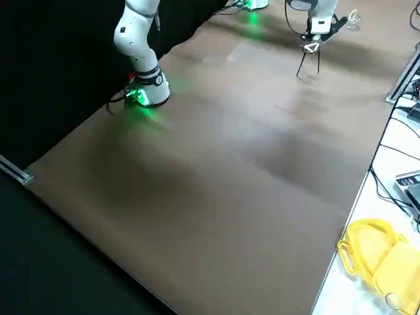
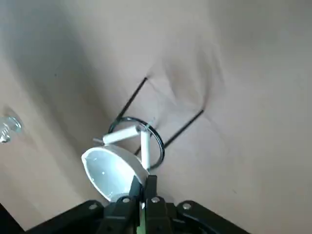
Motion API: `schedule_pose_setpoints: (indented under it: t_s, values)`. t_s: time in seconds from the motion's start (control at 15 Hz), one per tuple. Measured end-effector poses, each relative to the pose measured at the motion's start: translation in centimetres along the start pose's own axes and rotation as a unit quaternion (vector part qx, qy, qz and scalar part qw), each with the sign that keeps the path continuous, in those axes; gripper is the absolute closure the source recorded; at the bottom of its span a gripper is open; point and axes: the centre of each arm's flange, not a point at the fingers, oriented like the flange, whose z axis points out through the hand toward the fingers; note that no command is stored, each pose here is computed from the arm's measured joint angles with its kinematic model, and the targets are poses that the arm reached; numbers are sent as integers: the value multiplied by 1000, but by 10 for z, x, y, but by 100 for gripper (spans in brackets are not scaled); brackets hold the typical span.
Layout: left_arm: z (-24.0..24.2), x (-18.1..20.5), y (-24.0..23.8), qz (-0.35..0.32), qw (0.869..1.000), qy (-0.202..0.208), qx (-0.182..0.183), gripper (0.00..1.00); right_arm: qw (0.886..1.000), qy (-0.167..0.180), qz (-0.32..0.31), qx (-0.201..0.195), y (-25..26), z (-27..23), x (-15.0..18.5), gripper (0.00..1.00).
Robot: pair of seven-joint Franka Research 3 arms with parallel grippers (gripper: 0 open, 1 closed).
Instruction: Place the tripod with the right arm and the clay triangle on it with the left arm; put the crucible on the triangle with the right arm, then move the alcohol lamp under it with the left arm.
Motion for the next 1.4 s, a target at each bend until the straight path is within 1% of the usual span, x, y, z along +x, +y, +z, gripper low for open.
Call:
schedule_pose_setpoints:
  t_s: [0.2, 0.33, 0.4, 0.6, 0.87, 1.07, 1.2, 1.27, 1.4]
  values:
    - [-15, 58, -51, 37, 999, -1, 6, 1, 1000, 15, -1, 9, -5, 19, 1, 95]
    - [-25, 88, -82, 65, 998, 0, 6, 1, 1000, 14, -2, 9, -7, 27, -1, 95]
    - [-30, 113, -111, 99, 995, 2, 6, 1, 1000, 12, -4, 8, -8, 30, -4, 95]
    - [-36, 146, -155, 148, 989, 5, 5, 1, 1000, 9, -8, 5, -12, 38, -9, 95]
    - [-40, 178, -207, 211, 978, 5, 6, 1, 1000, 10, -12, 4, -16, 48, -14, 95]
    - [-35, 195, -238, 269, 963, 0, 6, 1, 1000, 9, -11, 2, -14, 51, -13, 95]
    - [-29, 201, -250, 292, 956, -5, 5, 1, 1000, 7, -9, 0, -12, 55, -12, 95]
    - [-26, 204, -255, 292, 956, -9, 0, 0, 1000, 7, -8, -1, -11, 58, -11, 95]
    - [-20, 206, -258, 282, 959, -17, -31, 0, 1000, 11, -7, 0, -10, 60, -8, 95]
